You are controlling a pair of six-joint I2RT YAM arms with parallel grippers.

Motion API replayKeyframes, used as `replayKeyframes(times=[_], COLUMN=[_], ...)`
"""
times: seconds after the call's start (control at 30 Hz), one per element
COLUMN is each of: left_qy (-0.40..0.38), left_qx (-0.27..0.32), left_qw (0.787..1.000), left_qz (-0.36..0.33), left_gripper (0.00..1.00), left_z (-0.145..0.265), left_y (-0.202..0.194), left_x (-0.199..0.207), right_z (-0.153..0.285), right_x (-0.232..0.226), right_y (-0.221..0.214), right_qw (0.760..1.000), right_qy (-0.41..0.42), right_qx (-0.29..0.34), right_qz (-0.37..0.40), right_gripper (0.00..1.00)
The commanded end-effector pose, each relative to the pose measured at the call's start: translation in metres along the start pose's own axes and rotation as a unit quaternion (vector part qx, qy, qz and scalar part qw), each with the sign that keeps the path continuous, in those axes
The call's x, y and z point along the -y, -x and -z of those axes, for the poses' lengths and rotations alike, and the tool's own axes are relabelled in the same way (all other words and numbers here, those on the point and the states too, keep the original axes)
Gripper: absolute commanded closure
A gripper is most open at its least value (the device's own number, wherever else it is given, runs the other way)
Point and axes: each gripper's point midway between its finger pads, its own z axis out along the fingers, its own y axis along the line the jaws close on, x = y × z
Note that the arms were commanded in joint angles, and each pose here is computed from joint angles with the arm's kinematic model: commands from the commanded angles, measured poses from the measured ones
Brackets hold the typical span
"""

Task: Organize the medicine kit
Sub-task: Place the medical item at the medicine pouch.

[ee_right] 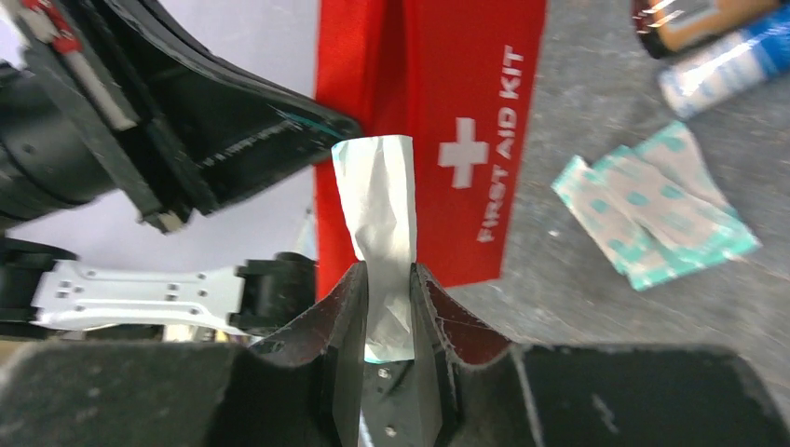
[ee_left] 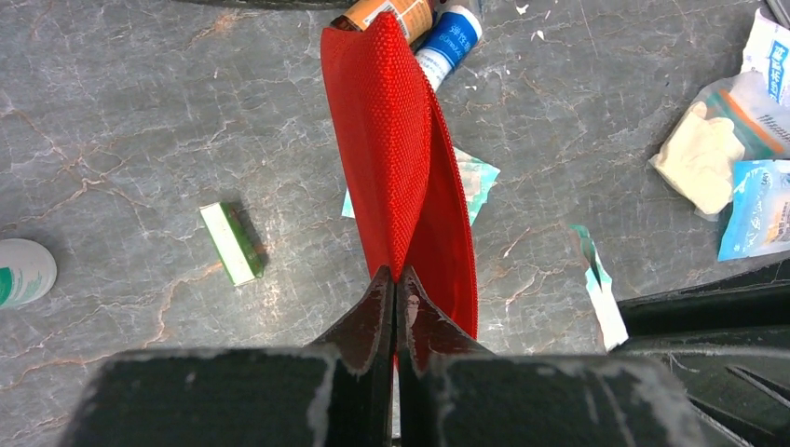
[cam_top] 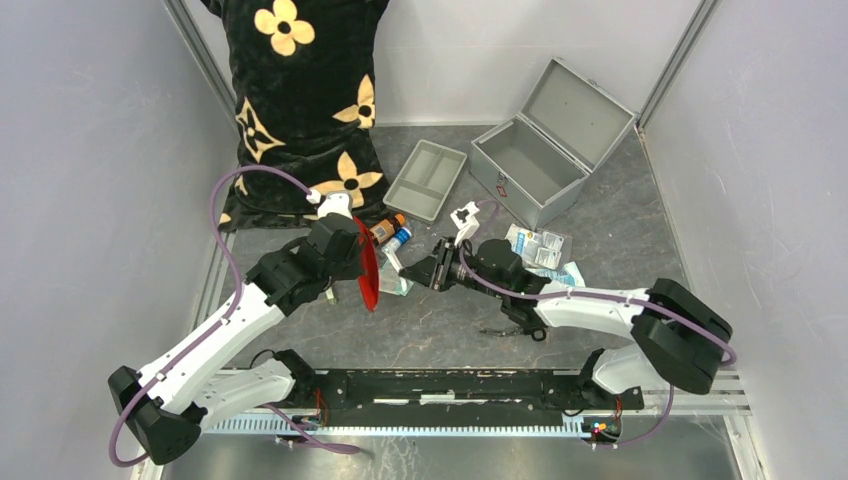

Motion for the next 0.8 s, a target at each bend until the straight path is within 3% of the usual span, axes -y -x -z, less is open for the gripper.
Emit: replayKeyframes(times=[0.0, 0.33, 0.77], left_qy=[-0.006, -0.033, -0.047], left_qx=[0.02, 0.021, 0.023], left_qw=[0.999, 0.999, 0.998], left_qz=[0.03, 0.039, 0.045], left_gripper=[0.98, 0.98, 0.98], left_z=[-0.003, -0.001, 0.005], left_y=[0.009, 0.009, 0.01], left_x=[0.007, 0.016, 0.019], right_z=[-0.012, -0.042, -0.058], right_x=[-0.065, -0.08, -0.051], right_y=[0.031, 0.028, 0.014], right_qw=[0.991, 0.984, 0.991], right_qy=[0.12, 0.145, 0.081], right_qx=[0.041, 0.03, 0.021], right_qz=[-0.045, -0.095, -0.102], right_gripper=[0.72, 0.72, 0.69])
